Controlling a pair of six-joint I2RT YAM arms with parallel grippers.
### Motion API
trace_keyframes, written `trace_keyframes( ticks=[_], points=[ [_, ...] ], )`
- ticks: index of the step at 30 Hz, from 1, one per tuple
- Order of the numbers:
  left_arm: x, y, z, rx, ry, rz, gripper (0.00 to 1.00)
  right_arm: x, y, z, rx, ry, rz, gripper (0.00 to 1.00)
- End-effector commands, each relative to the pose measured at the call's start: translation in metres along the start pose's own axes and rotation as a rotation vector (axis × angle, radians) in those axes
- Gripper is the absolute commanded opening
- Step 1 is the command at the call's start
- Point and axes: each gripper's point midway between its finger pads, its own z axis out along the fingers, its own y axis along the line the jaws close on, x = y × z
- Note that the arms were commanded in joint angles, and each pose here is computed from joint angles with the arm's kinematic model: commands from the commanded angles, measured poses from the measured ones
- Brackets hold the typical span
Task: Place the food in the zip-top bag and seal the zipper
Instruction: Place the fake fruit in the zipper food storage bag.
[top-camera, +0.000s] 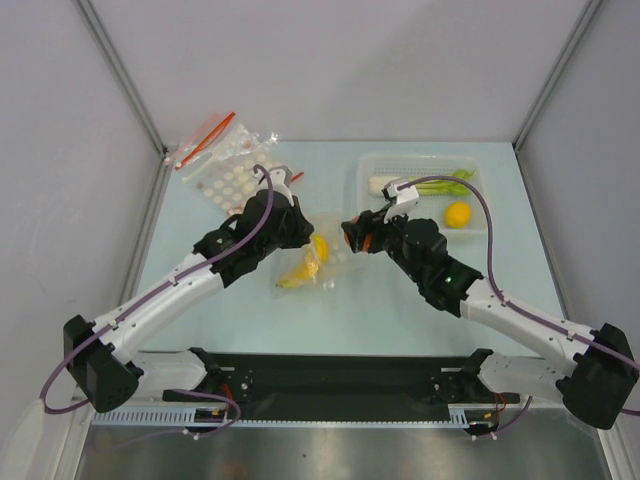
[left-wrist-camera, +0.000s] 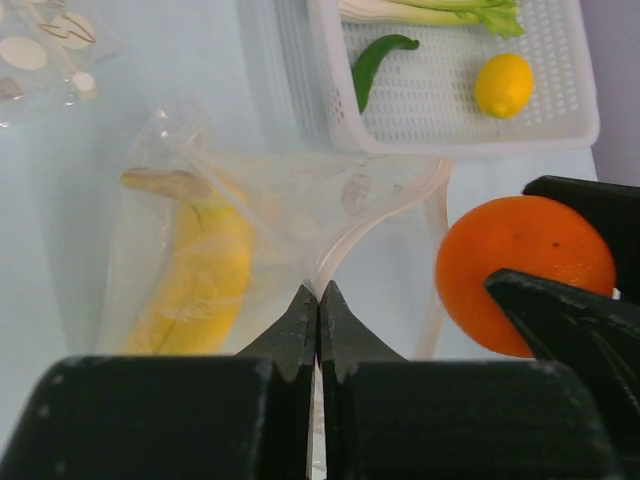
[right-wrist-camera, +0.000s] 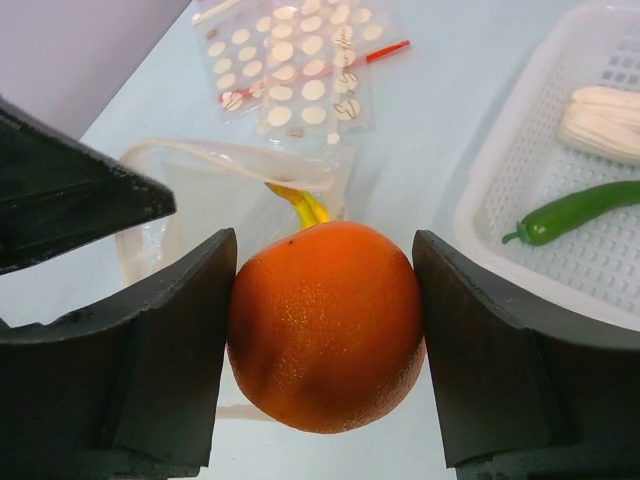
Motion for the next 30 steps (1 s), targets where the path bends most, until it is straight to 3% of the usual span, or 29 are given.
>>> trace_keyframes(
  ticks=[1, 12, 14, 15, 19, 25, 30],
  points=[
    [-0.018, -0.028, -0.012, 0.154, -0.061, -0.007, 0.00, -0.027, 0.023, -0.004, -0.097, -0.114, -0.018, 0.46],
    [-0.020, -0.045, -0.026, 0.260, -0.061, -0.021, 0.00, -0.005, 0.038, 0.002, -0.112, -0.077, -0.059, 0.51],
    [-0.018, -0.045, -0.024, 0.259, -0.054, -0.023, 0.00, -0.002, 0.037, 0.003, -0.111, -0.071, -0.057, 0.65],
    [-0.018, -0.045, -0.023, 0.259, -0.054, -0.026, 0.00, -0.001, 0.036, 0.003, -0.103, -0.069, -0.049, 0.79],
    [-0.016, -0.044, -0.020, 0.257, -0.038, -0.030, 0.00, 0.000, 0.034, 0.003, -0.090, -0.066, -0.045, 0.95],
    [-0.016, -0.041, -0.017, 0.245, -0.032, -0.040, 0.00, -0.009, 0.030, -0.002, -0.069, -0.085, -0.039, 0.95],
    [-0.021, -0.021, -0.015, 0.140, -0.068, -0.054, 0.00, -0.018, 0.002, -0.006, 0.082, -0.091, -0.024, 0.94]
  ],
)
